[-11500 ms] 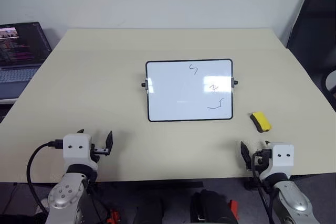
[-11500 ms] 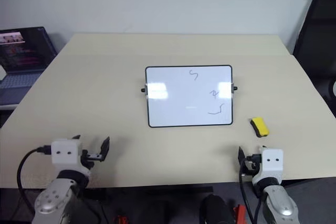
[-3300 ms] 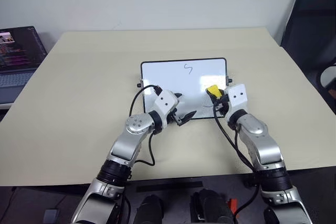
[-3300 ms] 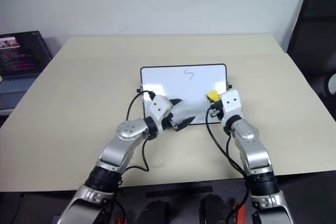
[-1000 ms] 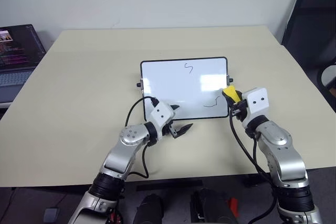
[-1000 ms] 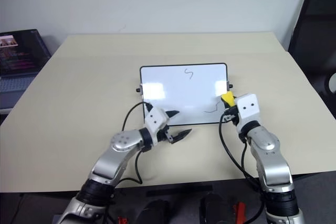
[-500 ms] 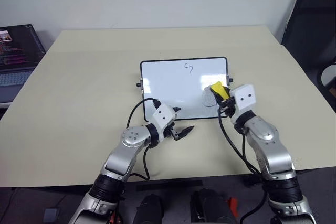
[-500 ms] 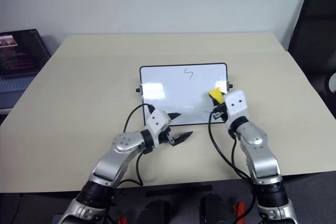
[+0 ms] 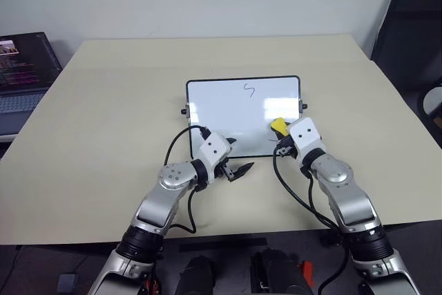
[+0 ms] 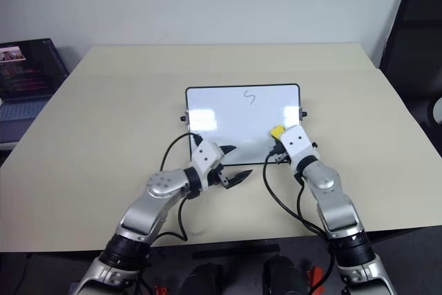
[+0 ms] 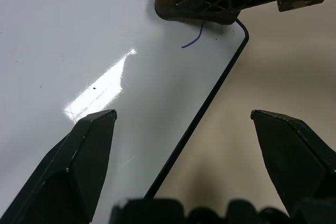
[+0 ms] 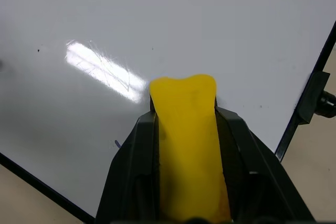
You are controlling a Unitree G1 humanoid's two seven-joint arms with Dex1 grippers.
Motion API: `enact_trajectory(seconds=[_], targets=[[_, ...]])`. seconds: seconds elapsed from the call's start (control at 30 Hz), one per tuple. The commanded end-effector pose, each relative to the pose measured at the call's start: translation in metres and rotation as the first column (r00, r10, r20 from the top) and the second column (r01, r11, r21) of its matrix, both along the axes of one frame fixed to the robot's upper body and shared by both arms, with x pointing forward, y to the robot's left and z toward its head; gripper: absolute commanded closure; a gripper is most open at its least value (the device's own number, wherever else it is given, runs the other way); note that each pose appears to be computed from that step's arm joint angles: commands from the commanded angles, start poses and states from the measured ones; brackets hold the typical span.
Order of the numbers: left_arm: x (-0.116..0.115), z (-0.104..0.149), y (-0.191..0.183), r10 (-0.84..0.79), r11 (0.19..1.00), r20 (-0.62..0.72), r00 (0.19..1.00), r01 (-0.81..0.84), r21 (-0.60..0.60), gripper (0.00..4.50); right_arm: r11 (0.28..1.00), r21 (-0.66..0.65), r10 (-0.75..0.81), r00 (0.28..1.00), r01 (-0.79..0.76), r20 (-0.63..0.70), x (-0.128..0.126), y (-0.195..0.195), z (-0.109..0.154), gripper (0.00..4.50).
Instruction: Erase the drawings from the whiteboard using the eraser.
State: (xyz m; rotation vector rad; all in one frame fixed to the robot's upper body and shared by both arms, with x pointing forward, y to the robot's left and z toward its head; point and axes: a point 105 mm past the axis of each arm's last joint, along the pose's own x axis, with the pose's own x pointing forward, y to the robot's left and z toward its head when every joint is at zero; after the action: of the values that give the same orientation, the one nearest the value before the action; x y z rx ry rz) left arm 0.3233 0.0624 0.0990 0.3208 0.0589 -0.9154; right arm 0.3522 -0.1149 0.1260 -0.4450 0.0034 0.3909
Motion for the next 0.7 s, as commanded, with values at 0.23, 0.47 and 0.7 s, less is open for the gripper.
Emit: enact_trajectory(seconds=[0.23,0.47,0.7], targets=[[-0.001,0.016,-0.006,-0.024,0.999,0.056,0.998,0.026,-0.023,0.00,0.993,-0.101,-0.071,0.993,0.061,-0.095,-0.022,-0.038,-0.024,3.37],[-0.001,0.015,-0.007,-0.026,0.999,0.056,0.998,0.027,-0.027,0.00,0.991,-0.117,-0.078,0.991,0.065,-0.108,-0.029,-0.047,-0.026,3.37],[0.000,0.016,-0.006,-0.020,0.999,0.058,0.998,0.021,-0.028,0.00,0.999,-0.008,-0.042,0.999,0.043,0.014,-0.012,-0.025,0.005,3.37]])
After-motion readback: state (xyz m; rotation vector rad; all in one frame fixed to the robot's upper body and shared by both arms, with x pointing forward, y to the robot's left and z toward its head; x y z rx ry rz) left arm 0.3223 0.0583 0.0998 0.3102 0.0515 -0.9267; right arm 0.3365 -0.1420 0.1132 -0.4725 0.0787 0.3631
